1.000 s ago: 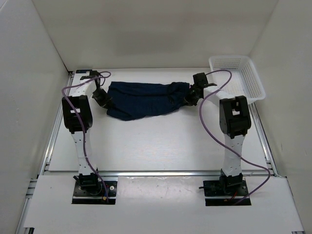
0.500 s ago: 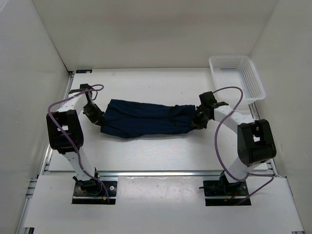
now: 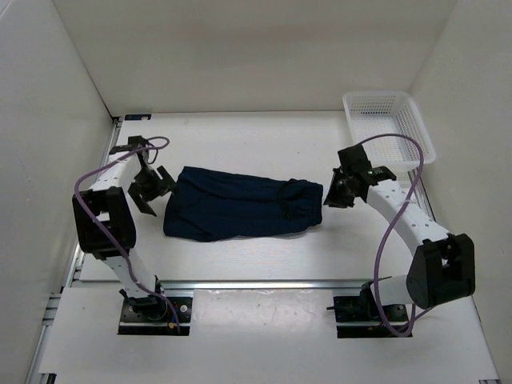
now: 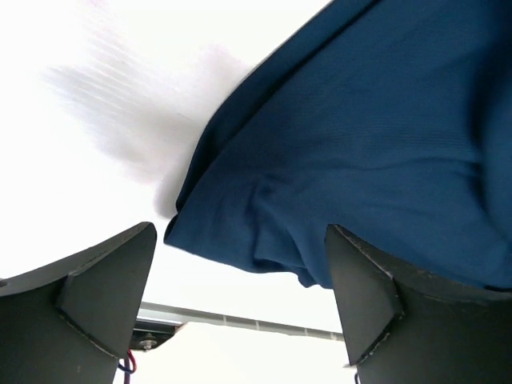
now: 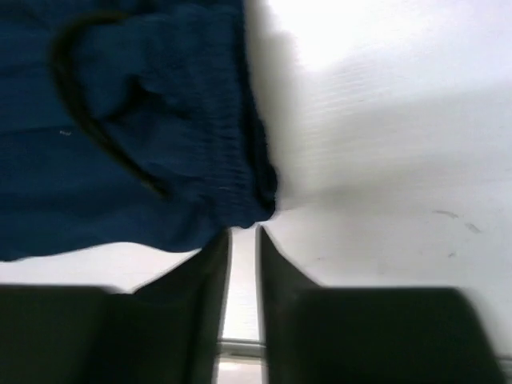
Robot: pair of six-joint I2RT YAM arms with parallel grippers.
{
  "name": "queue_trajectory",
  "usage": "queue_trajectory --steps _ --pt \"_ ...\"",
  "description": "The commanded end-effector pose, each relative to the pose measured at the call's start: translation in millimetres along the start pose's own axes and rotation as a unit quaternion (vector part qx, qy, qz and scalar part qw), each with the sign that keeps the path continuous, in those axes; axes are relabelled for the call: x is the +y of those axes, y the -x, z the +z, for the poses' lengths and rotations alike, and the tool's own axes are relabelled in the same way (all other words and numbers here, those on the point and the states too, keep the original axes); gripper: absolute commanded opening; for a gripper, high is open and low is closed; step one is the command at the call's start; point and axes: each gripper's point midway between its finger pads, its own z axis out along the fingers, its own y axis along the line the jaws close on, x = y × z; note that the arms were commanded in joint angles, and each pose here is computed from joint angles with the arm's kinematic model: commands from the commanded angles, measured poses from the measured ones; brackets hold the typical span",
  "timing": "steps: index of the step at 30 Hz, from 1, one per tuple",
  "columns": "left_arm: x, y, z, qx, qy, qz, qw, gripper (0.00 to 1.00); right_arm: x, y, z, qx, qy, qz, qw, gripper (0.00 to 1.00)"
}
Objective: Fold and stack the shorts
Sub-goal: Fold the shorts
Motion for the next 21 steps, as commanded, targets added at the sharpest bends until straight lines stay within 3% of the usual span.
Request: queue_trajectory --steps 1,2,3,9,17,21 --pt "-13 27 -58 -0.097 -0.023 0.012 0.995 0.95 32 20 -17 -0.026 0.026 -0.039 0.999 0.19" --pt "-14 26 -66 -0.103 -0.026 0.012 0.994 0.93 43 19 -10 -0.016 0.034 -0.049 0.998 0.07" --pt "-14 26 -69 -0.107 -0.028 0.012 0.994 0.91 64 10 -7 -0.004 0.055 -0.091 0.994 0.04" --pt "-15 27 -79 -0.115 -0.033 0.013 0.993 0.86 158 -28 25 0.065 0.123 -0.226 0.964 0.1" --pt "-14 25 -81 -0.115 -0.032 0.022 0.993 0.85 199 -38 94 0.133 0.124 -0.22 0.958 0.1" --pt "-13 25 -81 -0.115 -0.031 0.027 0.992 0.85 205 -25 122 0.12 0.091 -0.218 0.964 0.08"
